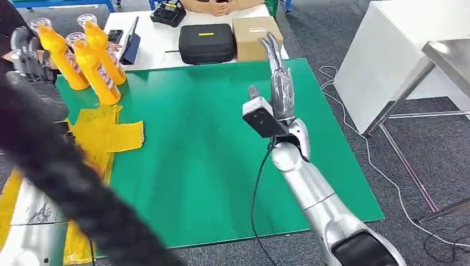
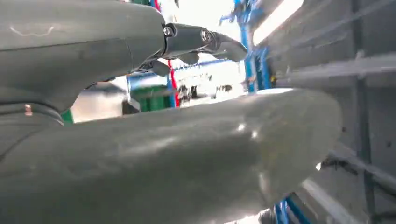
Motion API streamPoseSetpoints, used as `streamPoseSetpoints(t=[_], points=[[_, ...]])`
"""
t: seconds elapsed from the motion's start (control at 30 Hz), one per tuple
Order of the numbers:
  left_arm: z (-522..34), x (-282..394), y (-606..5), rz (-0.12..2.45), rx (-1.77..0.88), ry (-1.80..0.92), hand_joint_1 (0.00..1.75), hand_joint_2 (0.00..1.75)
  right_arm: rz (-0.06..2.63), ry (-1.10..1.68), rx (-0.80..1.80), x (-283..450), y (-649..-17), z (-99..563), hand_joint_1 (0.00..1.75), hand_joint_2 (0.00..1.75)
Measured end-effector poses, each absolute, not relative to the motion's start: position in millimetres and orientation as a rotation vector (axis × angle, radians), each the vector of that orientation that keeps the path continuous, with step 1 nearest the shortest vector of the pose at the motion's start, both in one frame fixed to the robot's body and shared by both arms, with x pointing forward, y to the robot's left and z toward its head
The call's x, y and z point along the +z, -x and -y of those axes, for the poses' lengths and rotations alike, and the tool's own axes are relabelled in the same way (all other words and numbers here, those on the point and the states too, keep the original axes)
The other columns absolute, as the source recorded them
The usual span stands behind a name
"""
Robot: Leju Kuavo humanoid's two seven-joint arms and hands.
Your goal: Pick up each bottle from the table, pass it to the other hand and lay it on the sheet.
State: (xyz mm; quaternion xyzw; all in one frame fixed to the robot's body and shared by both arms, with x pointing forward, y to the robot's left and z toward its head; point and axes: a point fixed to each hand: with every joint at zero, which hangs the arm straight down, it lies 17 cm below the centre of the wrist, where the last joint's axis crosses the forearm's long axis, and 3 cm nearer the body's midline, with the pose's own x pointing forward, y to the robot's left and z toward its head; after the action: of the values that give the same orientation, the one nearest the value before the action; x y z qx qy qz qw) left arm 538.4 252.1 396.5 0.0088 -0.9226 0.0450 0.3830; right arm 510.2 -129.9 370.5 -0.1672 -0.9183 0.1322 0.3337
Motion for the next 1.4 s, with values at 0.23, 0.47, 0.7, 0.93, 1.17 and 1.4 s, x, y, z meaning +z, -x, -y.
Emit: streamPoseSetpoints(t=[0.23, 0.47, 0.7, 0.93, 1.17, 1.4], points=[[-210, 382, -551, 2.288, 0.073, 0.082, 0.0, 0.0, 2.425, 0.204, 0.236, 383, -503, 109, 0.0, 0.0], [-186, 364, -555, 2.243, 0.057, 0.111, 0.0, 0.0, 2.429, 0.104, 0.244, 390, -498, 85, 0.0, 0.0], [-185, 361, -558, 2.23, 0.022, 0.042, 0.0, 0.0, 2.43, 0.074, 0.27, 392, -495, 71, 0.0, 0.0], [-182, 360, -563, 2.221, 0.002, 0.035, 0.0, 0.0, 2.433, 0.064, 0.27, 396, -496, 66, 0.0, 0.0], [-179, 356, -565, 2.209, -0.01, 0.043, 0.0, 0.0, 2.426, 0.055, 0.274, 395, -497, 64, 0.0, 0.0], [-165, 357, -563, 2.221, -0.071, 0.085, 0.0, 0.0, 2.414, 0.025, 0.261, 397, -502, 61, 0.0, 0.0]])
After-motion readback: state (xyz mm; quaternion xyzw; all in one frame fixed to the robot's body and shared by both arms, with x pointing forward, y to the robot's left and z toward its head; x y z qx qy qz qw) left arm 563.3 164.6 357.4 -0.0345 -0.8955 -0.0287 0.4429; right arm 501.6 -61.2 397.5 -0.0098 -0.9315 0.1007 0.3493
